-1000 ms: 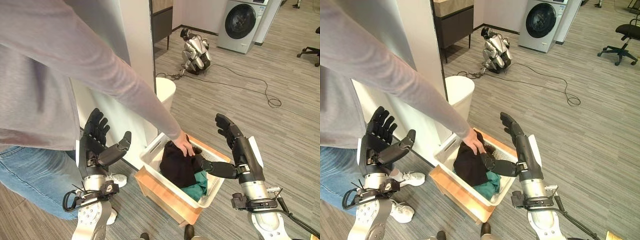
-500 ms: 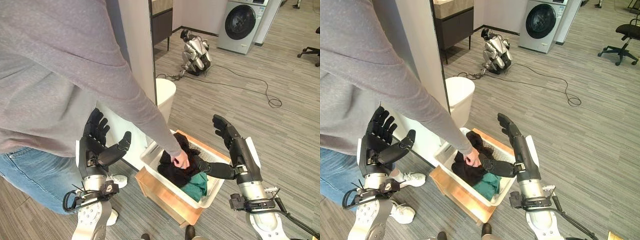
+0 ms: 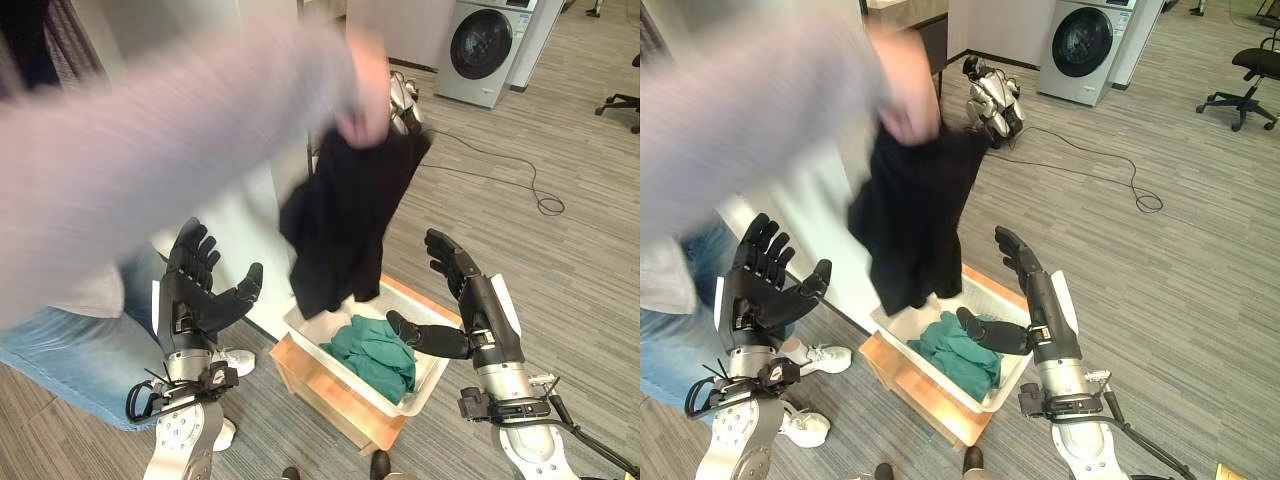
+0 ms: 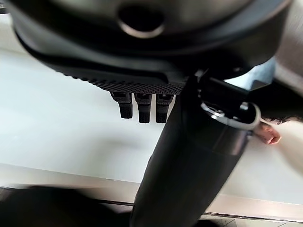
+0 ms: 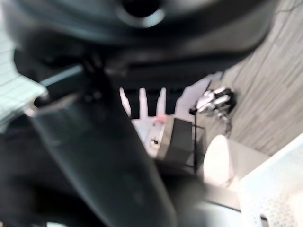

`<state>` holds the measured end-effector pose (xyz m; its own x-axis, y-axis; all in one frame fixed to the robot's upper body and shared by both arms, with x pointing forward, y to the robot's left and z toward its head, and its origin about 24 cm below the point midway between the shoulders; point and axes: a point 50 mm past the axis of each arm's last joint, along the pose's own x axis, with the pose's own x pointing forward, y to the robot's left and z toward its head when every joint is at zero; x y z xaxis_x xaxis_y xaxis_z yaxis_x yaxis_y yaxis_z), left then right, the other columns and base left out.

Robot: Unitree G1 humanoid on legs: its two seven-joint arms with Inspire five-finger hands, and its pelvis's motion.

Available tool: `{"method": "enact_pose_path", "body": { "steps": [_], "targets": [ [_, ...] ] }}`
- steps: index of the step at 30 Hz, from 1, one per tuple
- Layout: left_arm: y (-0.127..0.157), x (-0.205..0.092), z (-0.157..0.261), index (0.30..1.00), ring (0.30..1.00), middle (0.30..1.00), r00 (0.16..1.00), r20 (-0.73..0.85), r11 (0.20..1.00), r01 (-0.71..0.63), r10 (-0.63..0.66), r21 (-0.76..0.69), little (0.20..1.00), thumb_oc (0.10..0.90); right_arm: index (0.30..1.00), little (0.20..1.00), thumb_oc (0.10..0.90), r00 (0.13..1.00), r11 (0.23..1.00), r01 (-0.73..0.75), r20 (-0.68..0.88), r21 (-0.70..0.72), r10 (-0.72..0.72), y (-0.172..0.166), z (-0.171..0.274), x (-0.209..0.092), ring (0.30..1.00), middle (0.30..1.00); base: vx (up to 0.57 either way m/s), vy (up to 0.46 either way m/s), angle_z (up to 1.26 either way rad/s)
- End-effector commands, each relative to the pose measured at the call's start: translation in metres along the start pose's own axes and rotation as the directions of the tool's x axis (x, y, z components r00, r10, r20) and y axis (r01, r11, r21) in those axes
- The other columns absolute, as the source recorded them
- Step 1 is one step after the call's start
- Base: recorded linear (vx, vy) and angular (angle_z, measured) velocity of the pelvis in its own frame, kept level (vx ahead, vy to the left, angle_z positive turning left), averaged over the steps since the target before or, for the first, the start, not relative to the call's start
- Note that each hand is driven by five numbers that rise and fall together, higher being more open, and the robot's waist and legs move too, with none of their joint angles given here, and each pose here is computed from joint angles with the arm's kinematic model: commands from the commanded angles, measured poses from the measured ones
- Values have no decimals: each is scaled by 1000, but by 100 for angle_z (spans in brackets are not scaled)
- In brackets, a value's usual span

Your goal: Pick up bed clothes into laundry basket.

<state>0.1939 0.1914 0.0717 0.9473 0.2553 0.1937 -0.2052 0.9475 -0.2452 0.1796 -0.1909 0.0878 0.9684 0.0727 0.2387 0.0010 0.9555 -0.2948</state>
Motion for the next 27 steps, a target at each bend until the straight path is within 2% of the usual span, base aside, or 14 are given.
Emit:
{"method": "enact_pose_path", "body": {
  "steps": [1,13,17,19,23,27],
  "targets": [
    [-4,17,32,900,900,900,973,219,997,79,-78,5,900,800,900,900,800,950,998,23,310,65,-42,-3,51,13,900,900,0,0,0],
    [-11,22,32,900,900,900,967,224,992,122,-122,16,900,800,900,900,800,955,996,-16,297,85,-10,8,43,24,900,900,-31,-12,4],
    [-22,39,42,900,900,900,945,295,989,146,-142,11,900,800,900,900,800,944,999,4,329,47,-19,8,44,38,900,900,-220,-13,79],
    [-14,40,44,900,900,900,944,305,992,118,-122,30,900,800,900,900,800,935,999,-8,354,48,-9,9,48,43,900,900,-167,-121,148],
    [-5,38,44,900,900,900,951,300,997,80,-77,4,900,800,900,900,800,936,997,-34,352,67,8,12,47,44,900,900,-108,-196,38],
    [4,26,34,900,900,900,969,241,998,58,-51,-22,900,800,900,900,800,937,997,-47,349,62,22,7,45,42,900,900,-166,-168,57]
  ]
}}
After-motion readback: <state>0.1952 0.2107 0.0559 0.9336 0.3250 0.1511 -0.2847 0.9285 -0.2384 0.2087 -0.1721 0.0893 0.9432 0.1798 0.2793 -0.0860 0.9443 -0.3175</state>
